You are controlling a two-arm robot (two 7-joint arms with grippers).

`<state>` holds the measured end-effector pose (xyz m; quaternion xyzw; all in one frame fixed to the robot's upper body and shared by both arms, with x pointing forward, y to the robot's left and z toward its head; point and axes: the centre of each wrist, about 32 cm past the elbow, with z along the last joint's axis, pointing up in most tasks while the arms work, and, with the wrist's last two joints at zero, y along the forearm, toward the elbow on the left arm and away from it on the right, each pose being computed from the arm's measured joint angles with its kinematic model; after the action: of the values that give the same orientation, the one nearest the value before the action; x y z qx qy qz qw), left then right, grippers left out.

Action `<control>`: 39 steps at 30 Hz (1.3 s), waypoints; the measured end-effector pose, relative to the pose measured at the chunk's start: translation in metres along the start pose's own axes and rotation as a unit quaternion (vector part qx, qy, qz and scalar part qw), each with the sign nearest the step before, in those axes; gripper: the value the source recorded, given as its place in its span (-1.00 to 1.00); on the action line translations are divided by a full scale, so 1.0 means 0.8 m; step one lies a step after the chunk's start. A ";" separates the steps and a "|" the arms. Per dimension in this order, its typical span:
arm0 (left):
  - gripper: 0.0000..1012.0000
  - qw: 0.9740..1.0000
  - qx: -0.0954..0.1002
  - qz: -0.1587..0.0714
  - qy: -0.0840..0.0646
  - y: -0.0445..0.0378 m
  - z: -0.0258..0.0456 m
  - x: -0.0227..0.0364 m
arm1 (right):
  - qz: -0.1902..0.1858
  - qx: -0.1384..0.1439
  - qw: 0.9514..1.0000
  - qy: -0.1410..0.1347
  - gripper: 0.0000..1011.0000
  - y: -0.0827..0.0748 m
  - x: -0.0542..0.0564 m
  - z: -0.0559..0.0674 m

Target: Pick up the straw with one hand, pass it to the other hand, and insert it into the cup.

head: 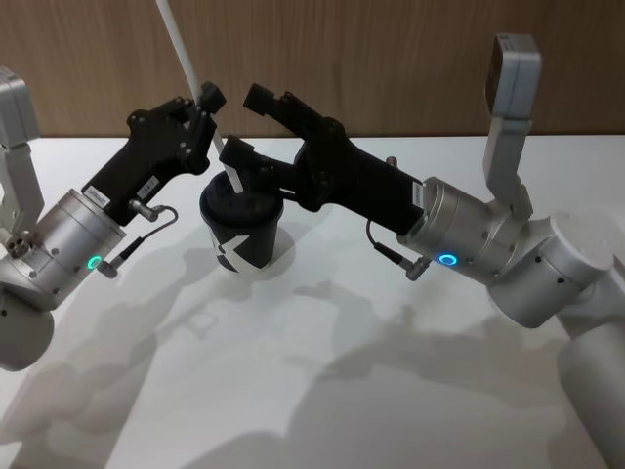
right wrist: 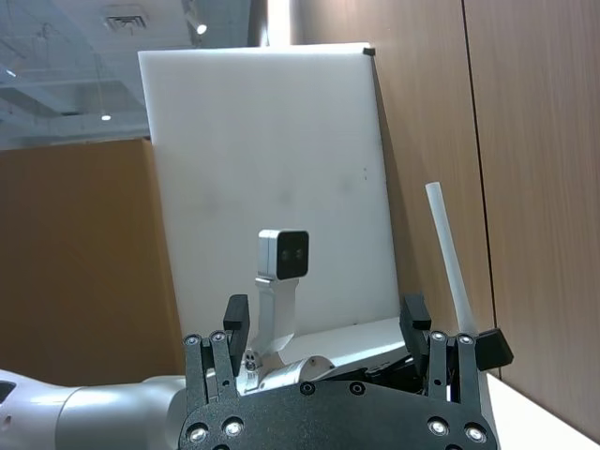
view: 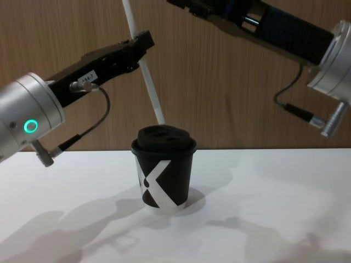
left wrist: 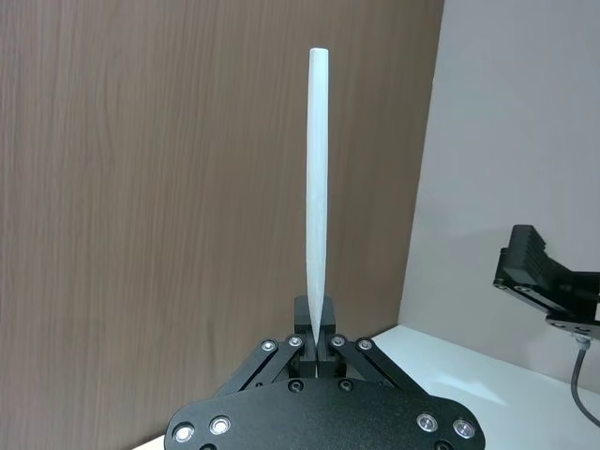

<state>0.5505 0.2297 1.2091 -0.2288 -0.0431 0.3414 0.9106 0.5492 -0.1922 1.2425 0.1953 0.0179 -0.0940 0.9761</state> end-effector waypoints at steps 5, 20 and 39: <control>-0.99 1.000 0.002 0.001 0.002 -0.002 -0.0035 0.0017 | 0.000 0.000 1.000 0.000 0.98 0.000 0.000 0.000; -0.99 1.000 0.010 -0.005 0.008 -0.012 -0.0122 0.0036 | 0.000 0.000 1.000 0.000 0.98 0.000 0.000 0.000; -0.99 0.999 0.032 -0.012 0.000 -0.020 -0.0198 0.0043 | 0.000 0.000 1.000 0.000 0.98 0.000 0.000 0.000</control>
<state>0.5663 0.2153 1.2017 -0.1986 -0.0350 0.3314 0.9217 0.5492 -0.1922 1.2425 0.1953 0.0179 -0.0940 0.9761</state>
